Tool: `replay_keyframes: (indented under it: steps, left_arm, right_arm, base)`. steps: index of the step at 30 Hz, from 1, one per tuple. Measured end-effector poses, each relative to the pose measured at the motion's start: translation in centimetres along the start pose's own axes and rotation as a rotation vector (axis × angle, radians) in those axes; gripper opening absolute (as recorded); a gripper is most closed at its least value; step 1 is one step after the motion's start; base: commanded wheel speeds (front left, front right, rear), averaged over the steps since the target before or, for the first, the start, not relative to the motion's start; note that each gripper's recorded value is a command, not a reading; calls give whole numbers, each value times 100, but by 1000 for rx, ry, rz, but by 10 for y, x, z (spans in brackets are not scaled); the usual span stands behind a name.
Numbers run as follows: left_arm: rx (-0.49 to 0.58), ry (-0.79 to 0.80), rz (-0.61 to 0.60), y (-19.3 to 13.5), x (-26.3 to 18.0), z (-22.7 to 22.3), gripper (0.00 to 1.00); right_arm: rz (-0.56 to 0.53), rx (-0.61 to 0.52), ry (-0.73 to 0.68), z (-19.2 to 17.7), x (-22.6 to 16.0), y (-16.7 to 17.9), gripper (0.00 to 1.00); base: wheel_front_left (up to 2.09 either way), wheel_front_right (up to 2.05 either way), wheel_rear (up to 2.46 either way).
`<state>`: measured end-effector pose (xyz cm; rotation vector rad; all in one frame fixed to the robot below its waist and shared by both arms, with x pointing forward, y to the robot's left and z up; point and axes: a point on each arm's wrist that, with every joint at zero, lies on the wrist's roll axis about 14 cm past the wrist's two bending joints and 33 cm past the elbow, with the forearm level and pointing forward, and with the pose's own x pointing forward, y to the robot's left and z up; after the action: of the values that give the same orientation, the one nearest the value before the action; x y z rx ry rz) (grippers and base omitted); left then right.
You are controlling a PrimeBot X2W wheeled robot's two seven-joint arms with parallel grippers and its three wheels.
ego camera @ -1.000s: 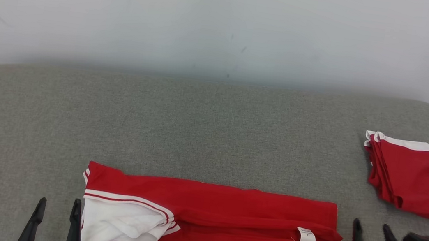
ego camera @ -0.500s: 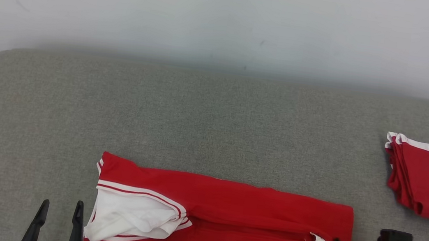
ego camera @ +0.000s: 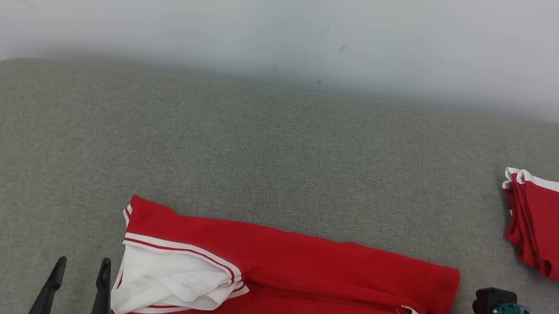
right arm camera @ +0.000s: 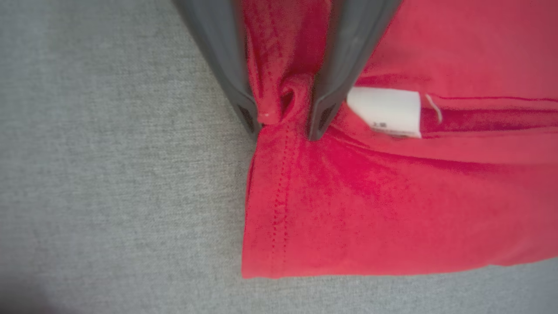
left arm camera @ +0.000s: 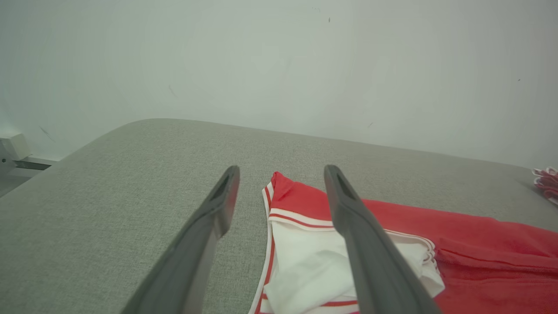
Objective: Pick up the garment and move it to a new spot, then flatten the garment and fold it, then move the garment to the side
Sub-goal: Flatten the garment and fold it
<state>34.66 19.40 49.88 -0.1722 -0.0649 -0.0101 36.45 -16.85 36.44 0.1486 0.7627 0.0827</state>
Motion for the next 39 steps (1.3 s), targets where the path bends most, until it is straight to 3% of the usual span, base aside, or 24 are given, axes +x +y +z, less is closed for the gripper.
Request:
replay_keyframes:
  steps: [11,24,31,34,39]
  left_arm:
    - [-5,11,2,1,4,-4,100]
    - [-8,1,1,0,5,-2,100]
    - [-7,1,-12,-4,8,-2,100]
    - [-9,5,-18,-5,9,-3,100]
    - [-10,7,-15,-5,9,-4,100]
  right_arm:
    - [-53,14,-57,13,2,-15,0]
    - [-345,-14,-229,47,-46,-105,0]
    - [-443,-61,-321,75,-82,-126,0]
    - [-402,-86,-340,85,-82,-111,0]
    - [-185,-101,-372,100,-71,-44,0]
  base:
    - [0,0,0]
    - [0,0,0]
    - [0,0,0]
    - [0,0,0]
    - [0,0,0]
